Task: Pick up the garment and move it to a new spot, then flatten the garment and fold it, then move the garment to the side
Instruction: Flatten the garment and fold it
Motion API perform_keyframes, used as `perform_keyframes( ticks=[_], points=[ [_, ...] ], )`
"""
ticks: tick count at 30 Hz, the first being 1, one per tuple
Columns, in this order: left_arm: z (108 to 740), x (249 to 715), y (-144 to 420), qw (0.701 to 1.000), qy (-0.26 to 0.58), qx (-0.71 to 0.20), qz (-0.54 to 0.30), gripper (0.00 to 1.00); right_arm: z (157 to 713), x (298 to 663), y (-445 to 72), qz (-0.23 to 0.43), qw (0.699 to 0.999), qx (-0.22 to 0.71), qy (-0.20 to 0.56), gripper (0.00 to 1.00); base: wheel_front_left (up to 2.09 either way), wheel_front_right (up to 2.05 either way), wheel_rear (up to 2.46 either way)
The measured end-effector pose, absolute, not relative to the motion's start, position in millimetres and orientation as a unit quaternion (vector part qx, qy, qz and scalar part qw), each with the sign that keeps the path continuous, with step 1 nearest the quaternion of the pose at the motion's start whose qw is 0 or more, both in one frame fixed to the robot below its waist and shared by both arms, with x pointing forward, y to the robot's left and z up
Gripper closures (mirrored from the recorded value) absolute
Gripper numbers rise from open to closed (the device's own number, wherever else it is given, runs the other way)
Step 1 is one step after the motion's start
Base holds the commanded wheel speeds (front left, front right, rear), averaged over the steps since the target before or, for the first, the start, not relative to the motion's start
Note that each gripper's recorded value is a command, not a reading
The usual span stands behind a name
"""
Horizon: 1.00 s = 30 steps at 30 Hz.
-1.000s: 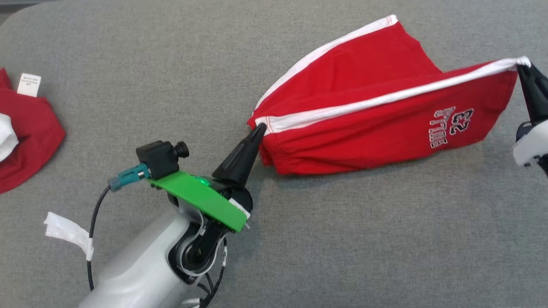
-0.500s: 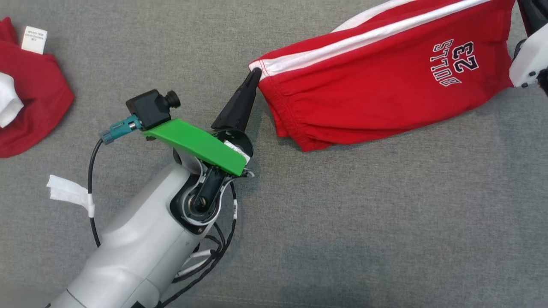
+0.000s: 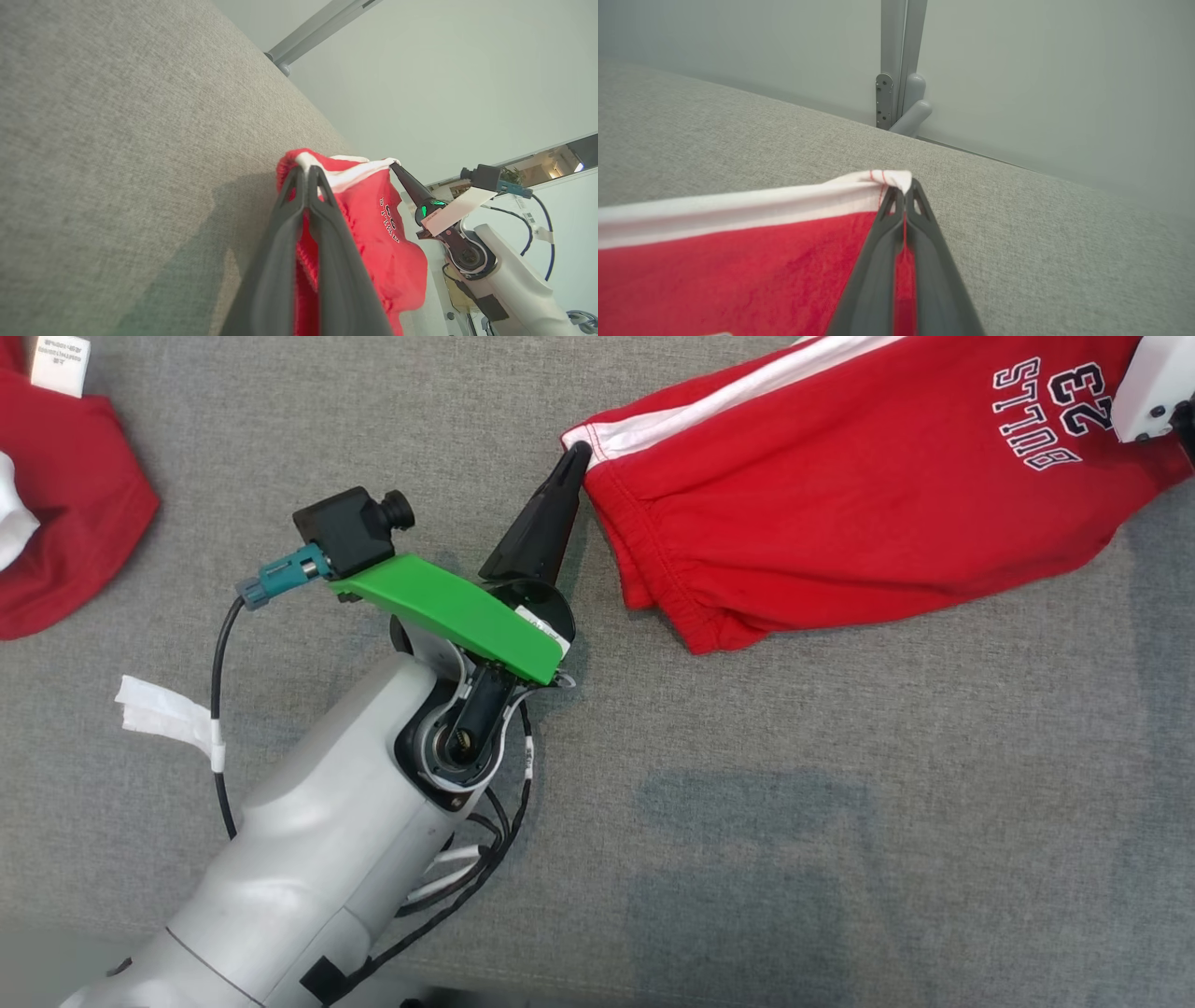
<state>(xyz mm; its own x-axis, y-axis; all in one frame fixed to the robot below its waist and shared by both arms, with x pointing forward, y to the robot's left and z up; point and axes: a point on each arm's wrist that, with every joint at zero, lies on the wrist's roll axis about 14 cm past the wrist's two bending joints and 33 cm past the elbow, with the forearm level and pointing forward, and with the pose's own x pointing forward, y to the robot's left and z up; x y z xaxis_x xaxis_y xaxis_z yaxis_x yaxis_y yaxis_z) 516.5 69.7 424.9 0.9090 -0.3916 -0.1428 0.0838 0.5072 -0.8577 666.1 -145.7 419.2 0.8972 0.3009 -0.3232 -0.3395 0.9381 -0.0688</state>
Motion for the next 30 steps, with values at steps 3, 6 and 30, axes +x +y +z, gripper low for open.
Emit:
perform_keyframes(
  ticks=[3, 6, 30],
  points=[
    [421, 518, 70, 0.857, 0.163, -0.469, -0.138, 0.0, 417, 670, -144, 0.165, 0.973, -0.061, 0.147, 0.0, 0.0, 0.0, 0.0],
    [420, 518, 72, 0.866, 0.16, -0.454, -0.138, 0.0, 422, 671, -145, 0.161, 0.977, -0.055, 0.129, 0.0, 0.0, 0.0, 0.0],
    [467, 422, 139, 0.984, 0.02, -0.17, -0.046, 0.0, 425, 558, -185, 0.085, 0.986, 0.078, 0.117, 0.0, 0.0, 0.0, 0.0]
  ],
)
